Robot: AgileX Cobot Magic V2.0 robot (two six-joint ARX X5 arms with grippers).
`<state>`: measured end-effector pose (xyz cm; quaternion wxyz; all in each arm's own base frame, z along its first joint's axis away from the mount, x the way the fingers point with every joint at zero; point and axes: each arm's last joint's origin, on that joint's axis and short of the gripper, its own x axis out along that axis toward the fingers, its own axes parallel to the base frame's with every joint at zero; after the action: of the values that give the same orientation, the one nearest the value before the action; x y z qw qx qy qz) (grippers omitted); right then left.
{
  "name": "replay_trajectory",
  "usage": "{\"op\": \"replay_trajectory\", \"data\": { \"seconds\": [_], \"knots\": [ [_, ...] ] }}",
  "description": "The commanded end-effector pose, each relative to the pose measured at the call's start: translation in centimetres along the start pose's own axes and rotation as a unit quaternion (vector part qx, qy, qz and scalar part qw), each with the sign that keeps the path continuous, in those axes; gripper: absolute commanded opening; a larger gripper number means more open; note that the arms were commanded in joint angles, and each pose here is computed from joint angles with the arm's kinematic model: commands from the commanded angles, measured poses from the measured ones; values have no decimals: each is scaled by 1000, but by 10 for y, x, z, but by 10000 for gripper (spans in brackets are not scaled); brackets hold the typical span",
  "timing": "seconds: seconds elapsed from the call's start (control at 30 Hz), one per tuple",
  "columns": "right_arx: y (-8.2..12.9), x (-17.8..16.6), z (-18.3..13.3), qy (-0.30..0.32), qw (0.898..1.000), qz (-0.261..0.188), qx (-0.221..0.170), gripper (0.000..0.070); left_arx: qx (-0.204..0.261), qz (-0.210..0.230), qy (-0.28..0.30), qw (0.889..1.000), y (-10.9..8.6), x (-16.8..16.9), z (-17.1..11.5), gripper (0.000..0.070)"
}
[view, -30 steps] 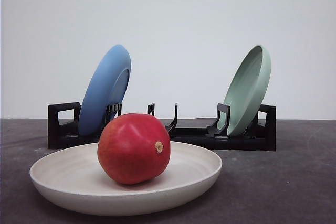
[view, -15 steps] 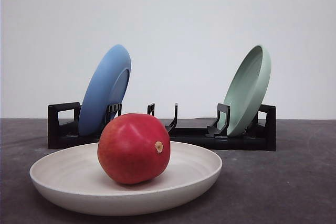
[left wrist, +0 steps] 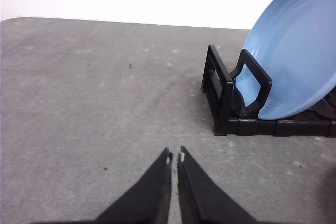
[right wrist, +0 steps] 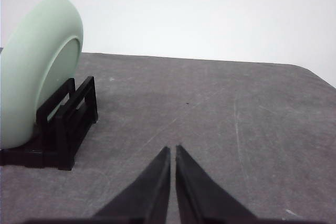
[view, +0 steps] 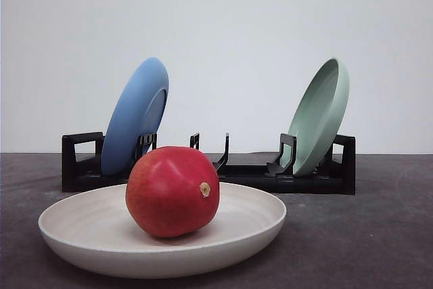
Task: Place pomegranate in white plate
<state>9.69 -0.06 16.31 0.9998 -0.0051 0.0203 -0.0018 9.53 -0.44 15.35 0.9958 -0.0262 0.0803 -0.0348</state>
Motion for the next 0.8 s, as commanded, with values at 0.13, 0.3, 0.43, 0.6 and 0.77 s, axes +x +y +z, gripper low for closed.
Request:
{"op": "replay_trajectory", "data": {
  "seconds": [0.13, 0.3, 0.43, 0.6, 0.77],
  "knots": [
    [0, 0, -1, -2, 1000, -2, 5, 12, 4, 0, -2, 1000, 0, 1, -2, 0],
    [0, 0, -1, -2, 1000, -2, 5, 12, 4, 0, -2, 1000, 0, 1, -2, 0],
    [0, 0, -1, -2, 1000, -2, 5, 12, 4, 0, -2, 1000, 0, 1, -2, 0],
    [0, 0, -1, -2, 1000, -2, 5, 12, 4, 0, -2, 1000, 0, 1, -2, 0],
    [0, 0, -1, -2, 1000, -2, 5, 12, 4, 0, -2, 1000, 0, 1, -2, 0]
  ]
}}
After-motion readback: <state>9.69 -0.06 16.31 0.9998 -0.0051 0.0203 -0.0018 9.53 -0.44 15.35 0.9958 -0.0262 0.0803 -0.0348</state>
